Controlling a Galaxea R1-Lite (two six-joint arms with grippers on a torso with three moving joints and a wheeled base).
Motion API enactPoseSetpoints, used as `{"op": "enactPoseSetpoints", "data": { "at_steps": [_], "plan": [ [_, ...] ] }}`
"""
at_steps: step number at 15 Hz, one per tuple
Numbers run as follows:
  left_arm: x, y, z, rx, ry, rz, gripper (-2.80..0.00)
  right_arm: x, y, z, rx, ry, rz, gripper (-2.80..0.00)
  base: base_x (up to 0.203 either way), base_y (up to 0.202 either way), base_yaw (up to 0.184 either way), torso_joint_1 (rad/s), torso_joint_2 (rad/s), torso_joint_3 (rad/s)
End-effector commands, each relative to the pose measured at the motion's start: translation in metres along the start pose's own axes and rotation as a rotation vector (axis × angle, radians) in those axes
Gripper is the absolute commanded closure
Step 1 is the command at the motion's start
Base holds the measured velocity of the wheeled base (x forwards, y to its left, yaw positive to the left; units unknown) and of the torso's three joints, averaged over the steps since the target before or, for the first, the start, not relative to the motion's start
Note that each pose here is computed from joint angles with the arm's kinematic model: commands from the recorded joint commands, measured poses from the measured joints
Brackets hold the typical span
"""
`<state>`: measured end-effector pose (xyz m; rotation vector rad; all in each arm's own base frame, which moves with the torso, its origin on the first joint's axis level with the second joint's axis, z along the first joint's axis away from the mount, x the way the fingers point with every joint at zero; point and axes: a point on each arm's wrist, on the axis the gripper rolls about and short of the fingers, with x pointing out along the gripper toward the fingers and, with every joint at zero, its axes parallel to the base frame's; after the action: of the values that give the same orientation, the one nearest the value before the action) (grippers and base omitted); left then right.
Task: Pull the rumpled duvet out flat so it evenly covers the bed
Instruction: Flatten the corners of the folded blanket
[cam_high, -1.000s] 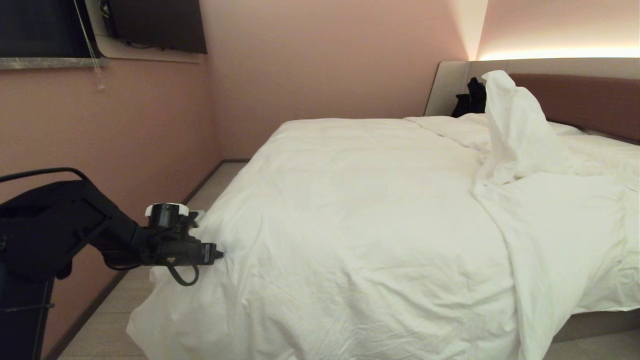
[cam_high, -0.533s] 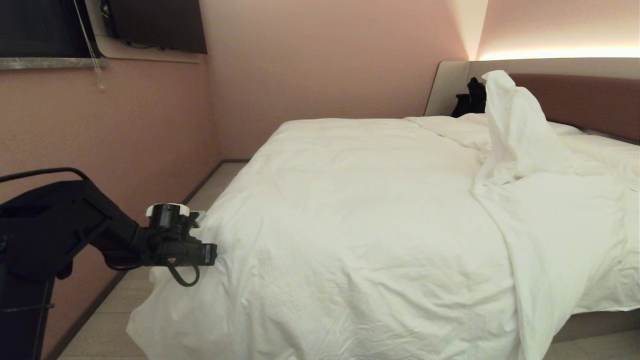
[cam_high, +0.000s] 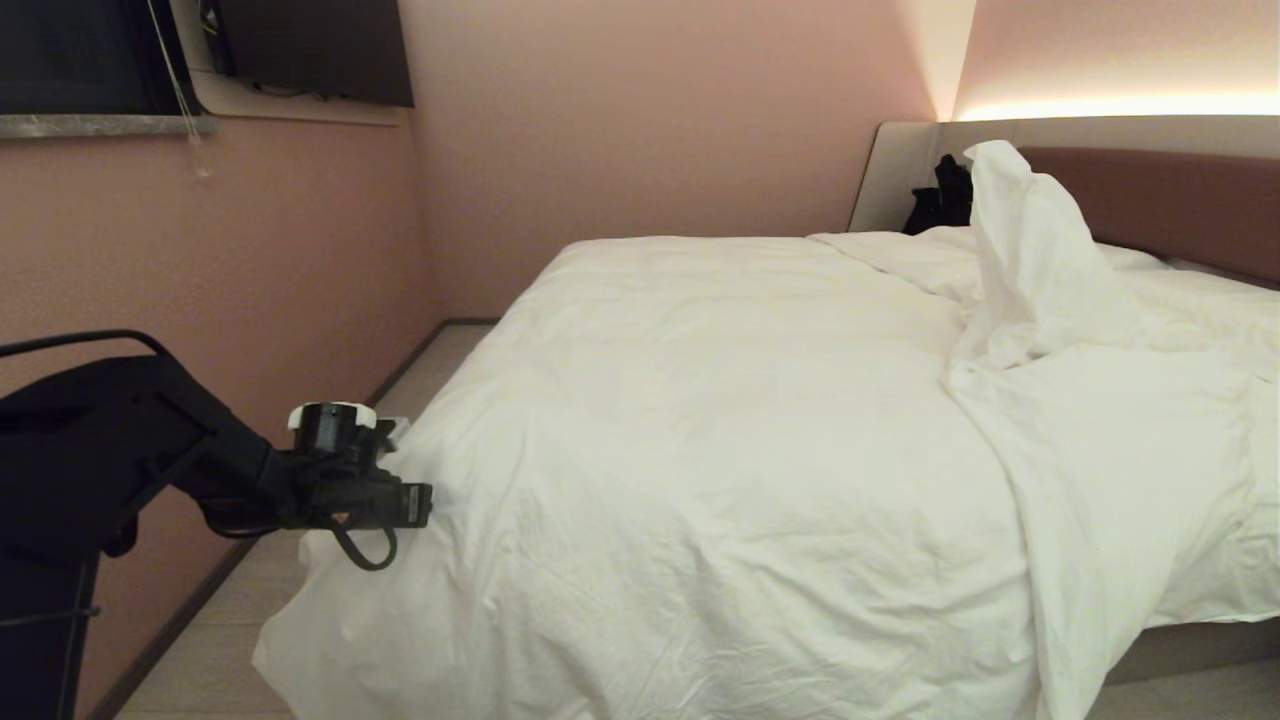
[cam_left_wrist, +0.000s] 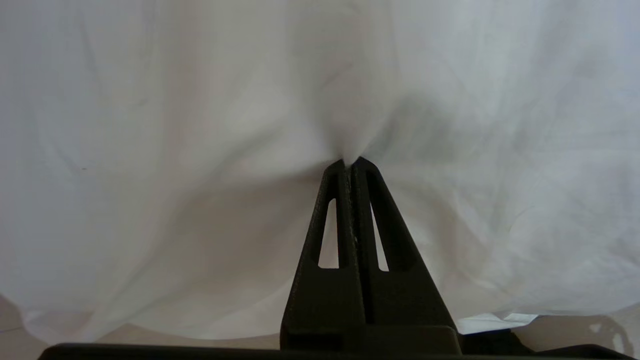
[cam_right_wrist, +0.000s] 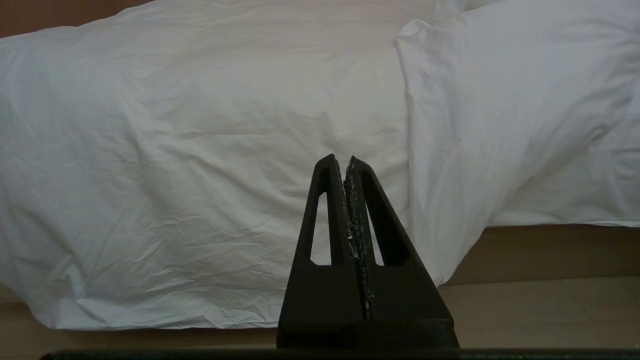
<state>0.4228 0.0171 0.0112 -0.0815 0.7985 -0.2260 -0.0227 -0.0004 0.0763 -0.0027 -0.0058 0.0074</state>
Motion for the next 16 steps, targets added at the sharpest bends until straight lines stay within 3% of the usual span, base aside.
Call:
{"op": "enactPoseSetpoints", "data": {
  "at_steps": [1,4,8,9,16],
  "plan": [
    [-0.025,-0.005,0.017,0.014,-0.063,0.002,0.00,0.000,0.000,0.000,0.000,0.000,0.000,0.00,0.000,0.000,0.000,0.000,0.00,0.000],
    [-0.049,-0.006,0.028,0.019,-0.111,0.010,0.00,0.000,0.000,0.000,0.000,0.001,0.000,0.00,0.000,0.000,0.000,0.000,0.00,0.000],
    [-0.053,-0.003,0.028,0.018,-0.116,0.022,0.00,0.000,0.000,0.000,0.000,0.001,0.000,0.00,0.000,0.000,0.000,0.000,0.00,0.000],
    [-0.051,-0.003,0.027,0.019,-0.112,0.023,-2.80,0.000,0.000,0.000,0.000,0.000,0.000,0.00,0.000,0.000,0.000,0.000,0.00,0.000],
    [-0.037,0.000,0.018,0.013,-0.073,0.012,-2.80,0.000,0.000,0.000,0.000,0.000,0.000,0.00,0.000,0.000,0.000,0.000,0.00,0.000]
  ]
}}
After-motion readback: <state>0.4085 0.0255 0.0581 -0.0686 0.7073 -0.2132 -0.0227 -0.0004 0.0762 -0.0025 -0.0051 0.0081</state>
